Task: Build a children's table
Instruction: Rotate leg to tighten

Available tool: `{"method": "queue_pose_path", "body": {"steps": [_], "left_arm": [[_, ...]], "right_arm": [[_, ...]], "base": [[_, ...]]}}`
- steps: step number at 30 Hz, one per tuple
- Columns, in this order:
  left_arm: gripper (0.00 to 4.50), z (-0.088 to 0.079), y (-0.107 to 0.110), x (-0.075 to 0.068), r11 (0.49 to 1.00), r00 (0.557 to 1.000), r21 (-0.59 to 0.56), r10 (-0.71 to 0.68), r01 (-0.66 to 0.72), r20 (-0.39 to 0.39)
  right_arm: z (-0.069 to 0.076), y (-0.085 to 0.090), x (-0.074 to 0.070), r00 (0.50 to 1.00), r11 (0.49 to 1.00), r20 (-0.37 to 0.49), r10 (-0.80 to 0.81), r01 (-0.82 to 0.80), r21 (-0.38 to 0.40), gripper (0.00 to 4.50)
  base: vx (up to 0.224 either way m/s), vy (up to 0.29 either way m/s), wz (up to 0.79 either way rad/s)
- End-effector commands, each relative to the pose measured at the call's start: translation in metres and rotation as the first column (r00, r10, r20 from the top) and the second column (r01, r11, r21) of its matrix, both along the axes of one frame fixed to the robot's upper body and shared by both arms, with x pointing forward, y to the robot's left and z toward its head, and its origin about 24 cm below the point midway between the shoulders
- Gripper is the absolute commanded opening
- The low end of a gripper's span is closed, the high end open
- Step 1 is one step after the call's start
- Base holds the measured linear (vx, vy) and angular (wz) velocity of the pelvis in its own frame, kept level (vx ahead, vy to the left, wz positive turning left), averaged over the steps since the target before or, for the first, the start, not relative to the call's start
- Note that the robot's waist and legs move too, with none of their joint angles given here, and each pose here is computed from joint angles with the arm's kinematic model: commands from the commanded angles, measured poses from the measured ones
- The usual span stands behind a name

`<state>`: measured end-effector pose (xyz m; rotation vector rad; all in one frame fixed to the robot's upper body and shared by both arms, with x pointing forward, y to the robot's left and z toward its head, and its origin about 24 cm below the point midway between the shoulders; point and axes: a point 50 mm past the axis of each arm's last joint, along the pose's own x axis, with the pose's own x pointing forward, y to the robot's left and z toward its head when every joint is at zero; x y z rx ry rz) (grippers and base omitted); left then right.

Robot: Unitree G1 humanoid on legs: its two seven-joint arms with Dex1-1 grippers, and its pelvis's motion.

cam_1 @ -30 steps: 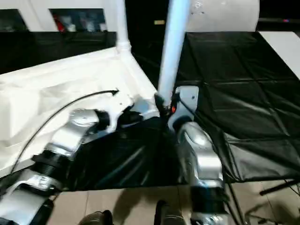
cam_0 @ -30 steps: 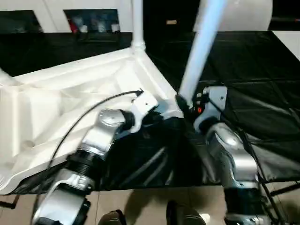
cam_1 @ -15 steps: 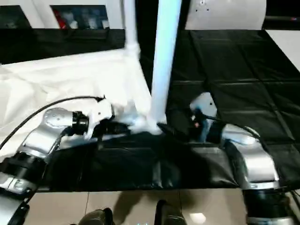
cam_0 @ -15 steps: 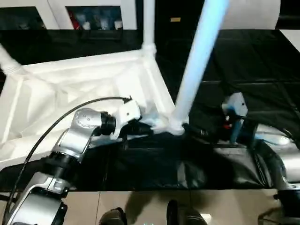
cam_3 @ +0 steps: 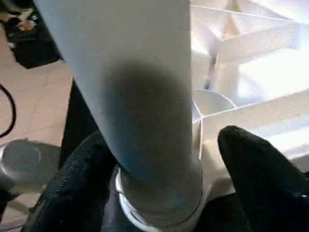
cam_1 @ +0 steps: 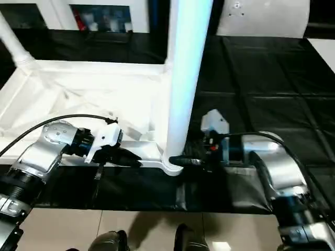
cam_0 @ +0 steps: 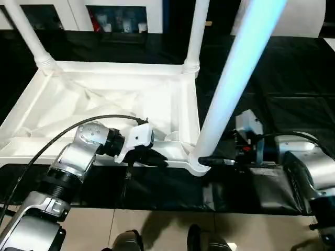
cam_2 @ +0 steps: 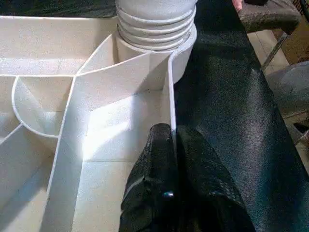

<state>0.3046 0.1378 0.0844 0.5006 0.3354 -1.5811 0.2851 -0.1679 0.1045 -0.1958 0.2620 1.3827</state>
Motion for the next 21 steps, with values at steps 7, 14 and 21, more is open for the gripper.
{"method": "queue_pose_path", "body": {"steps": [7, 14, 21], "left_arm": [[0.00, -0.004, -0.007, -0.006, 0.995, 0.995, 0.019, -0.095, 0.095, -0.021], [0.00, -0.006, -0.007, -0.006, 0.996, 0.996, 0.020, -0.091, 0.091, -0.016], [0.00, -0.007, -0.006, -0.006, 0.997, 0.997, 0.012, -0.074, 0.075, -0.026]], "right_arm": [[-0.004, 0.004, 0.000, 0.994, 0.995, -0.048, 0.095, -0.096, -0.020, 2.83], [-0.007, 0.005, 0.001, 0.989, 0.991, -0.074, 0.128, -0.130, -0.028, 2.26], [-0.012, 0.005, -0.003, 0.982, 0.987, -0.111, 0.155, -0.159, -0.030, 2.05]], "base": [[0.000, 0.000, 0.00], [0.000, 0.000, 0.00], [0.000, 0.000, 0.00]]}}
